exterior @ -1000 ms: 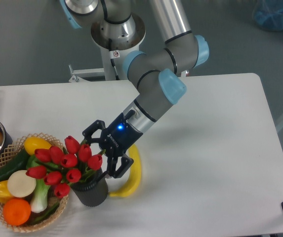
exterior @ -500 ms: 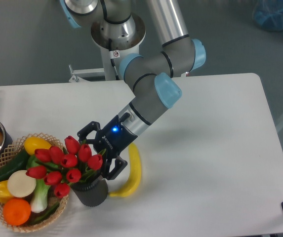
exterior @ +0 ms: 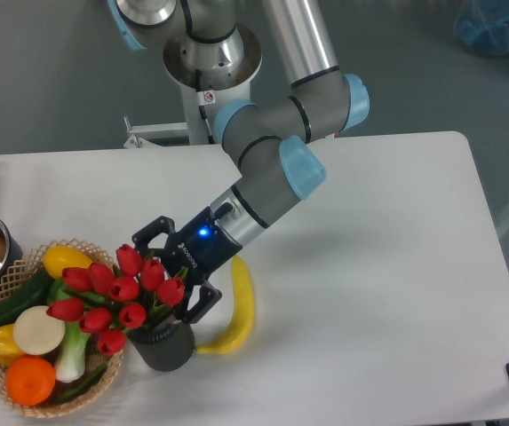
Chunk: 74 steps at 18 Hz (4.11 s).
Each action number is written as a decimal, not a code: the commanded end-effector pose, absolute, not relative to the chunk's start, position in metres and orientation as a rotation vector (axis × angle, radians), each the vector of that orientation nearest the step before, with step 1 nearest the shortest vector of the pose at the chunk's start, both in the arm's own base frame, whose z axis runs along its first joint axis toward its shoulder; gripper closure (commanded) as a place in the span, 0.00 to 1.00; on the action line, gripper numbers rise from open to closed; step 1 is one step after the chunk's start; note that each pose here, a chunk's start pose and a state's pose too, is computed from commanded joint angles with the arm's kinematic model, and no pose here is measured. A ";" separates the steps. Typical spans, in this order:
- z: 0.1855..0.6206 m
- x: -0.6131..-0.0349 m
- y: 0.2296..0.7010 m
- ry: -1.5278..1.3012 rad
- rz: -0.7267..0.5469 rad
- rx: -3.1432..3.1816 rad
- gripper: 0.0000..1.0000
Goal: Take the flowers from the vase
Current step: 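Close the gripper on the tulip stems, then lift the gripped tulips up out of the vase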
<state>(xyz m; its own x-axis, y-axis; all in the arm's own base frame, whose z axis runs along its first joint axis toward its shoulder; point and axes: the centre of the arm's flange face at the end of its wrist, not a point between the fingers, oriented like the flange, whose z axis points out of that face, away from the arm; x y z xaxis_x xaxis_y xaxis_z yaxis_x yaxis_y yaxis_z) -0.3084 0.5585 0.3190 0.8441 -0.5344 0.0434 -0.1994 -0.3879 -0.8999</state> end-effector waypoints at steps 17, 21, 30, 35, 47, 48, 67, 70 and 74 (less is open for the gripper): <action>0.328 -0.311 0.561 0.542 -0.391 -1.963 0.58; 0.333 -0.313 0.559 0.526 -0.391 -1.964 0.59; 0.337 -0.313 0.559 0.505 -0.401 -1.969 0.66; 0.348 -0.318 0.560 0.472 -0.407 -1.966 0.67; 0.431 -0.318 0.566 0.407 -0.398 -1.918 0.66; 0.436 -0.319 0.567 0.395 -0.401 -1.919 0.66; 0.505 -0.321 0.564 0.325 -0.382 -1.899 0.66; 0.520 -0.317 0.564 0.305 -0.388 -1.895 0.66; 0.557 -0.314 0.568 0.272 -0.394 -1.880 0.66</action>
<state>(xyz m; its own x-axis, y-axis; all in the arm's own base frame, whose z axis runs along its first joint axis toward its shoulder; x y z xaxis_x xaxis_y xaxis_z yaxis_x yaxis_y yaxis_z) -0.3138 0.5683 0.5569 0.9172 -0.3742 0.1370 0.0044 -0.3344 -0.9424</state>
